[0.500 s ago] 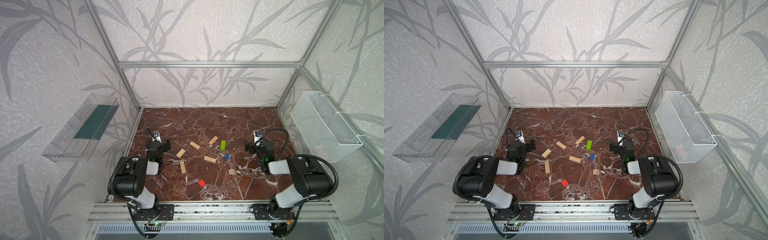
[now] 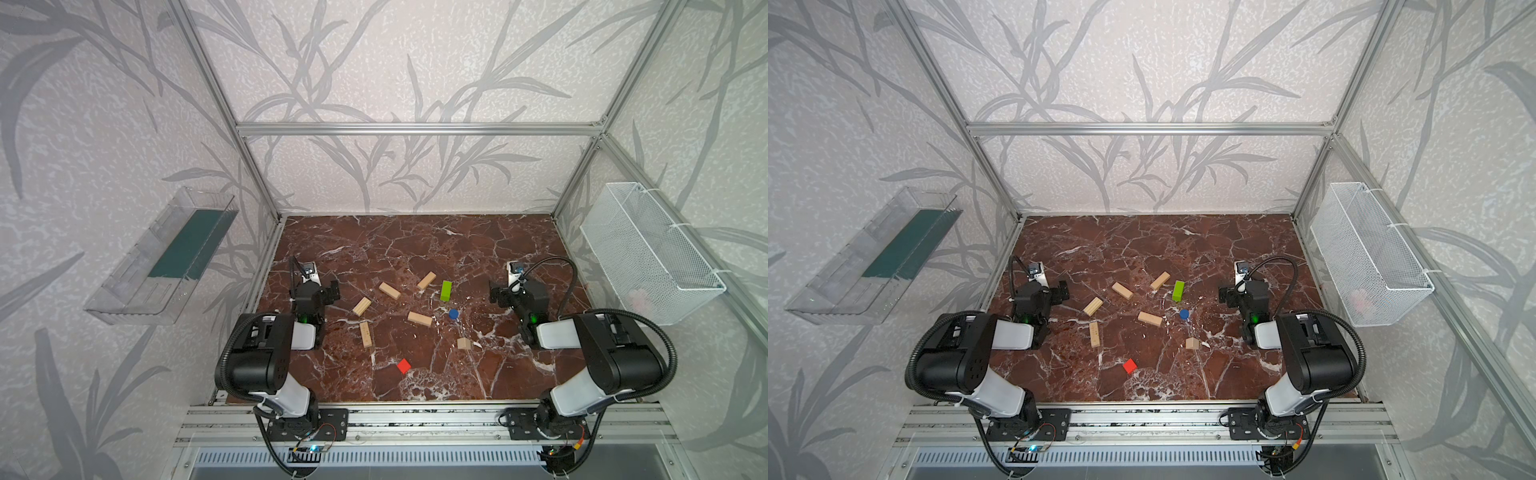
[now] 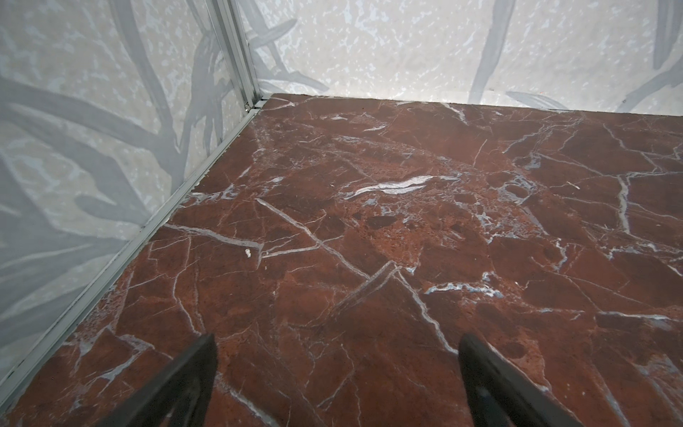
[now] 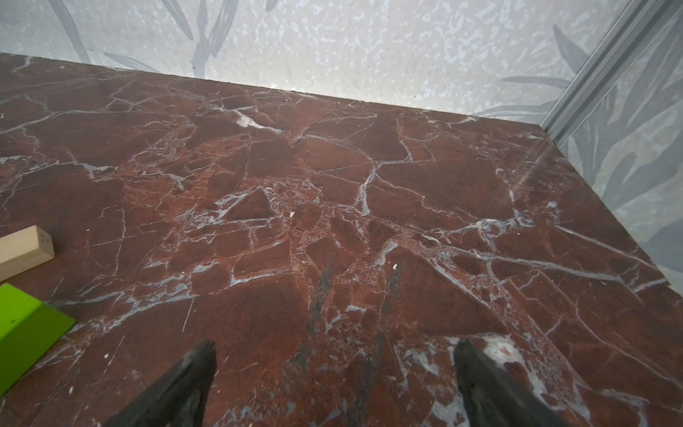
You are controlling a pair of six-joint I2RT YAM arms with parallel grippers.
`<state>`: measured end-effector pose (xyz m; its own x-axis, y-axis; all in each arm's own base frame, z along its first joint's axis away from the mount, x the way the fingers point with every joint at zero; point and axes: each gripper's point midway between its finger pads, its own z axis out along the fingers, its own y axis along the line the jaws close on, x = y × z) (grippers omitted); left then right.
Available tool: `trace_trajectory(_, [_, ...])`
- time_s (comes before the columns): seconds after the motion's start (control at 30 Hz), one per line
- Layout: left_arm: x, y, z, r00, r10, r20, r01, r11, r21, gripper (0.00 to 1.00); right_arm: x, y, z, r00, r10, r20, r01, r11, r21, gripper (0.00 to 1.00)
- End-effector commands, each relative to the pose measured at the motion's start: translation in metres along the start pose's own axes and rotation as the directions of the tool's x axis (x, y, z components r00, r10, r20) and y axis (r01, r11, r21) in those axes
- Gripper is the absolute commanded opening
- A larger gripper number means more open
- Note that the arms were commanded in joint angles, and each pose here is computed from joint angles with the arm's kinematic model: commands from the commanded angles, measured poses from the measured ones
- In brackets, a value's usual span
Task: Build the wood block tower
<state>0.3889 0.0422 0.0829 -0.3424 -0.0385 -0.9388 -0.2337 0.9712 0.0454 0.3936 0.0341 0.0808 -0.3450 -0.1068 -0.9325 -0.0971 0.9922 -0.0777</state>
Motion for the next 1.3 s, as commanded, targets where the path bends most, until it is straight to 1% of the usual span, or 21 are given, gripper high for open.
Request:
trace_trajectory(0.0, [-0.014, 0.000, 0.001, 0.999, -0.004, 0.031, 0.004, 1.000, 0.003, 0.99, -0.013, -0.001, 0.000, 0.999, -0.004, 0.045, 0.003, 1.000, 0.010, 0.99])
trace_trajectory(0.77, [-0.013, 0.000, 0.001, 1.000, -0.004, 0.031, 0.004, 1.000, 0.003, 0.99, -0.013, -0.001, 0.000, 0.999, -0.003, 0.045, 0.003, 1.000, 0.009, 0.99])
trace_trajectory(0.9, [-0.017, 0.003, -0.004, 0.998, -0.019, 0.056, 0.020, 1.000, -0.011, 0.99, -0.013, -0.001, 0.000, 0.999, -0.008, 0.046, 0.007, 1.000, 0.013, 0.99])
trace_trajectory(1.0, [-0.022, 0.008, -0.008, 0.998, -0.025, 0.058, 0.027, 0.999, -0.034, 1.00, -0.021, -0.002, -0.008, 0.997, -0.021, 0.071, 0.018, 0.999, 0.046, 0.99])
trace_trajectory(1.1, [-0.029, 0.007, -0.016, 0.997, -0.024, 0.069, 0.026, 0.999, -0.024, 0.99, -0.030, 0.000, -0.016, 0.996, -0.042, 0.082, 0.037, 0.997, 0.060, 0.99])
trace_trajectory(1.27, [-0.040, 0.016, -0.029, 0.997, -0.060, 0.056, 0.063, 0.997, -0.053, 1.00, -0.054, -0.003, -0.028, 0.996, -0.034, 0.085, 0.028, 0.997, 0.067, 0.99])
